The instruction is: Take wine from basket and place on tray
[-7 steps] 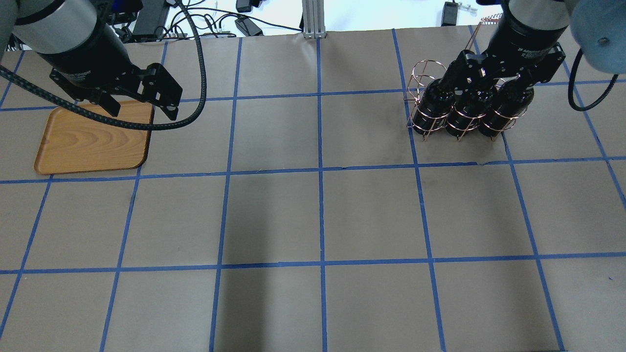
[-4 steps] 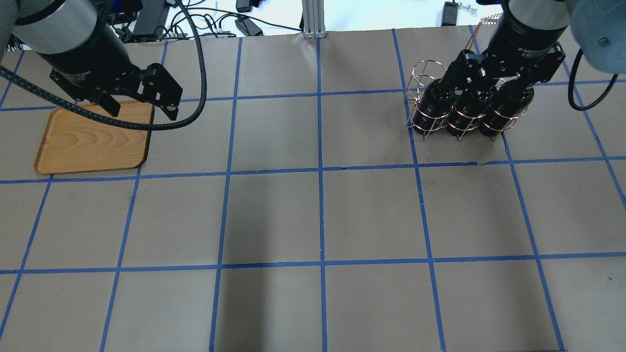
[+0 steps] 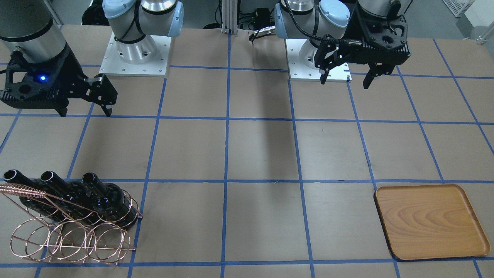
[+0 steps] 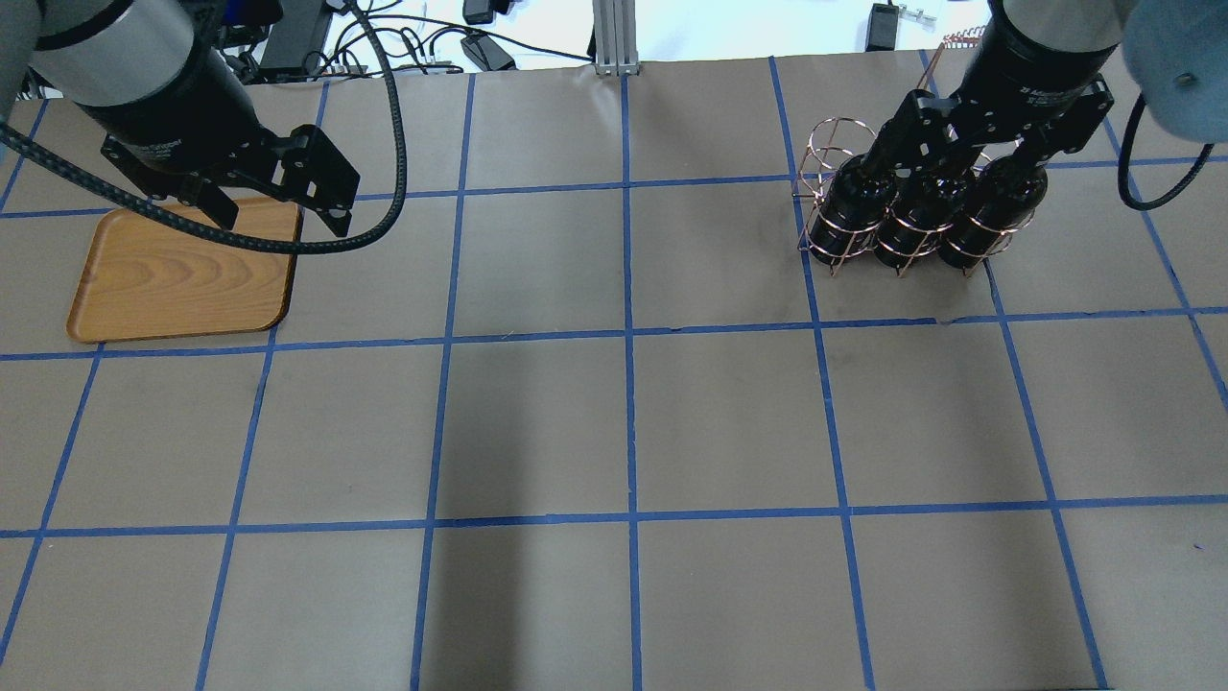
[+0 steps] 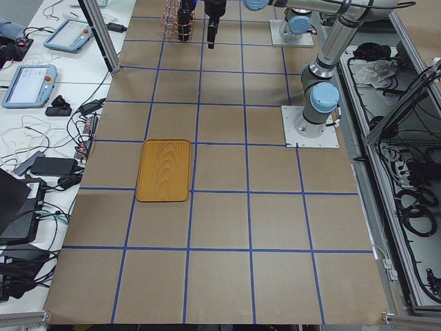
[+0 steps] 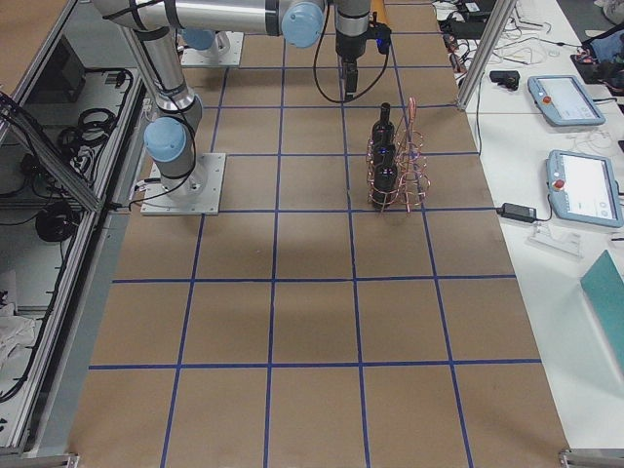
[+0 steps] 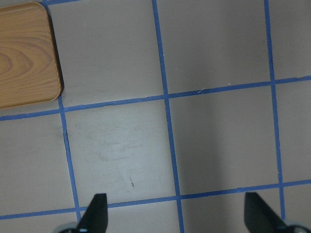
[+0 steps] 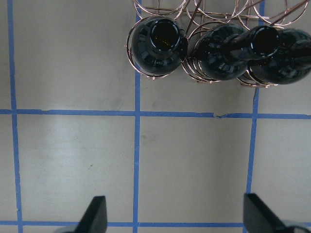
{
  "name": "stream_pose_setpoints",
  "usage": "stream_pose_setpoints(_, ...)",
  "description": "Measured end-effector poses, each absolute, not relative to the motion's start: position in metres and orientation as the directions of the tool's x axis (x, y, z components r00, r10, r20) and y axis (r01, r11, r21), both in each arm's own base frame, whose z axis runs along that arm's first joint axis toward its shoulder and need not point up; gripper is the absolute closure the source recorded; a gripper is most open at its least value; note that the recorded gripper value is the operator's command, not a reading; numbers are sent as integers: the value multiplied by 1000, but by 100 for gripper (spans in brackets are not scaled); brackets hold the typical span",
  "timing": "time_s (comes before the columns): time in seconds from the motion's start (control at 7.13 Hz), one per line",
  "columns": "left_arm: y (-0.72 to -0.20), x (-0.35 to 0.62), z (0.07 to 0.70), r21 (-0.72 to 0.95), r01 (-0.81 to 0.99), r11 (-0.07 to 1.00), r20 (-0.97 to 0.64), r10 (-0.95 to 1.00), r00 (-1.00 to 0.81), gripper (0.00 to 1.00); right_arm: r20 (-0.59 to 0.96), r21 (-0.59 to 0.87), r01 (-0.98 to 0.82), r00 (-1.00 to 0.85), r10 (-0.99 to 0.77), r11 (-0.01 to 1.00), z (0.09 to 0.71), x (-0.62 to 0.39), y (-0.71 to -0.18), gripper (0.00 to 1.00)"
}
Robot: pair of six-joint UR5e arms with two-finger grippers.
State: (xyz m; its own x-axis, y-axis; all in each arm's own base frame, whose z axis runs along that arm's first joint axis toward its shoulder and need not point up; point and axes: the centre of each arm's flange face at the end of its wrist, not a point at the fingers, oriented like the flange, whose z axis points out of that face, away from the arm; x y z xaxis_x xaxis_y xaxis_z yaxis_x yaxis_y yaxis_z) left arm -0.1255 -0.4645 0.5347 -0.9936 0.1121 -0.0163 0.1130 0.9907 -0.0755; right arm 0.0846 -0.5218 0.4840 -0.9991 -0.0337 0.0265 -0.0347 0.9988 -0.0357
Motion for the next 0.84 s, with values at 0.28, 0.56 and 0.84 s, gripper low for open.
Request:
stream_pose_setpoints(0.28, -465, -125, 534, -74, 112, 991, -16, 112, -994, 0, 31, -37, -34, -999, -33, 999, 484, 83, -523, 0)
stream_pose_setpoints(0.56, -465, -125, 533, -70, 113, 991, -16, 112, -994, 0, 28, -42, -35, -999, -34, 998, 482, 81, -525, 0)
stream_pose_setpoints(0.84, -464, -125, 533, -72, 114, 991, -16, 113, -993, 0, 39, -81, -99, -995, -96, 992, 480, 74, -536, 0)
